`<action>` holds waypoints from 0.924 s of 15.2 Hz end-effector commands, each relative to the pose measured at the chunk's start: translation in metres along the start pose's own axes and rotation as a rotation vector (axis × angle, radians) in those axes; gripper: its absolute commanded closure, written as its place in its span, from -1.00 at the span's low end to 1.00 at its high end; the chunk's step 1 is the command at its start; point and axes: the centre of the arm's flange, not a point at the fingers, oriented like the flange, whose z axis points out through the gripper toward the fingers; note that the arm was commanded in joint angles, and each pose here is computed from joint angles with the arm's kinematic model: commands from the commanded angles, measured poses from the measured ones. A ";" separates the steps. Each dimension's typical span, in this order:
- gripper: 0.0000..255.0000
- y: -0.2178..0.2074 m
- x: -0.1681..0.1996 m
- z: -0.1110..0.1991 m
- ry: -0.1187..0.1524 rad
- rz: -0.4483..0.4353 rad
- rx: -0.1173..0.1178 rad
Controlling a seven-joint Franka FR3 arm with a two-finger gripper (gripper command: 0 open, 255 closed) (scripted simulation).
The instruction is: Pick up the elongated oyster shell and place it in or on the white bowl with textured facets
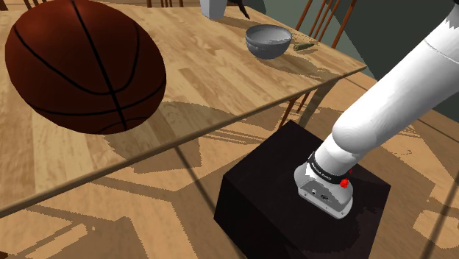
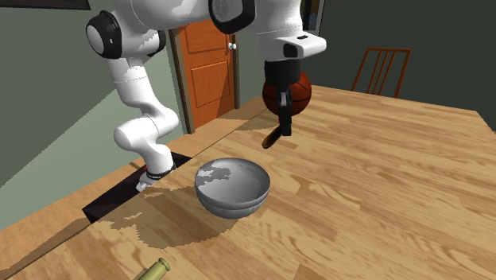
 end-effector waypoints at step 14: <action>1.00 0.087 -0.104 0.004 0.000 -0.001 0.001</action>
